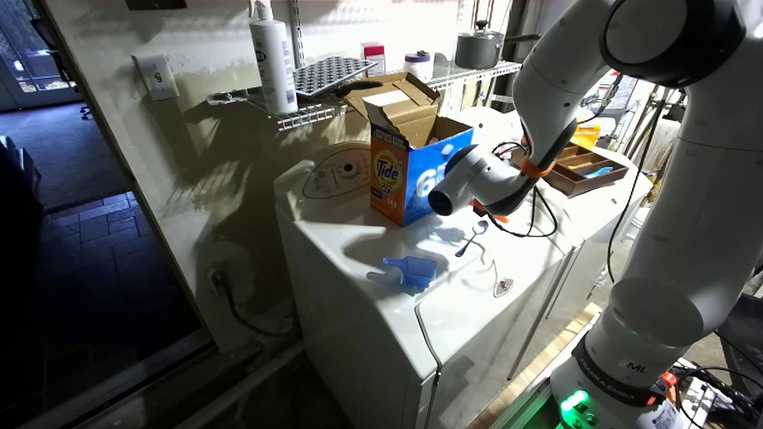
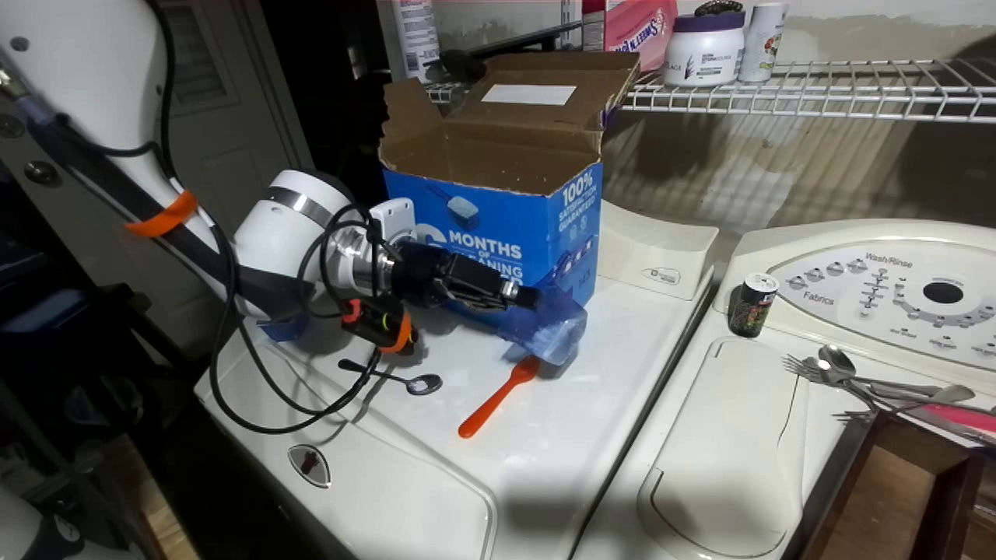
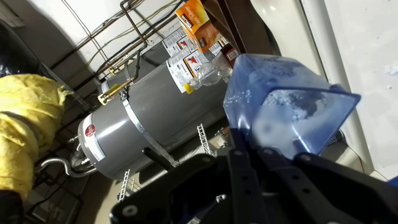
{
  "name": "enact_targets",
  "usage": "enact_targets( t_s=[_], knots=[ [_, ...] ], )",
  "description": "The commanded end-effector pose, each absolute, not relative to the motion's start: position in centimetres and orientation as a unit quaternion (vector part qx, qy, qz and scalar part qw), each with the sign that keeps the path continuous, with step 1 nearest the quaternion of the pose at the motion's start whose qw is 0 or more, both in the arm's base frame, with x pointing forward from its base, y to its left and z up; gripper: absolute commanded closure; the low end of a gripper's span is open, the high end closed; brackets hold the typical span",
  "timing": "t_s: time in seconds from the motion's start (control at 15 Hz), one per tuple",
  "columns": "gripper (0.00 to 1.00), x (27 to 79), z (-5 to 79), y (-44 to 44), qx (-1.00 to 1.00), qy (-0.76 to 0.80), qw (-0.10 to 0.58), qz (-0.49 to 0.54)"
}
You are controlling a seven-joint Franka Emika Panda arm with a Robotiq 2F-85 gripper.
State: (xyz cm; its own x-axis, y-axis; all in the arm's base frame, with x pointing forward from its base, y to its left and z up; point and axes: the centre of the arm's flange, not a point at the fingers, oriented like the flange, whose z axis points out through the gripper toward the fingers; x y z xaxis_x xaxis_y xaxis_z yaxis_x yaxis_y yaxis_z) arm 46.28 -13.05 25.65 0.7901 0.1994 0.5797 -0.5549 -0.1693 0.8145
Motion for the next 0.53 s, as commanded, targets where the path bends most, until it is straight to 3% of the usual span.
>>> enact_targets(
  t_s=[0.0, 0.47],
  knots=[
    [0.99, 46.01, 25.38, -13.0, 0.689, -0.116, 0.643, 0.314],
    [0.99, 46.02, 25.3, -12.94, 0.676, -0.11, 0.657, 0.316]
  ],
)
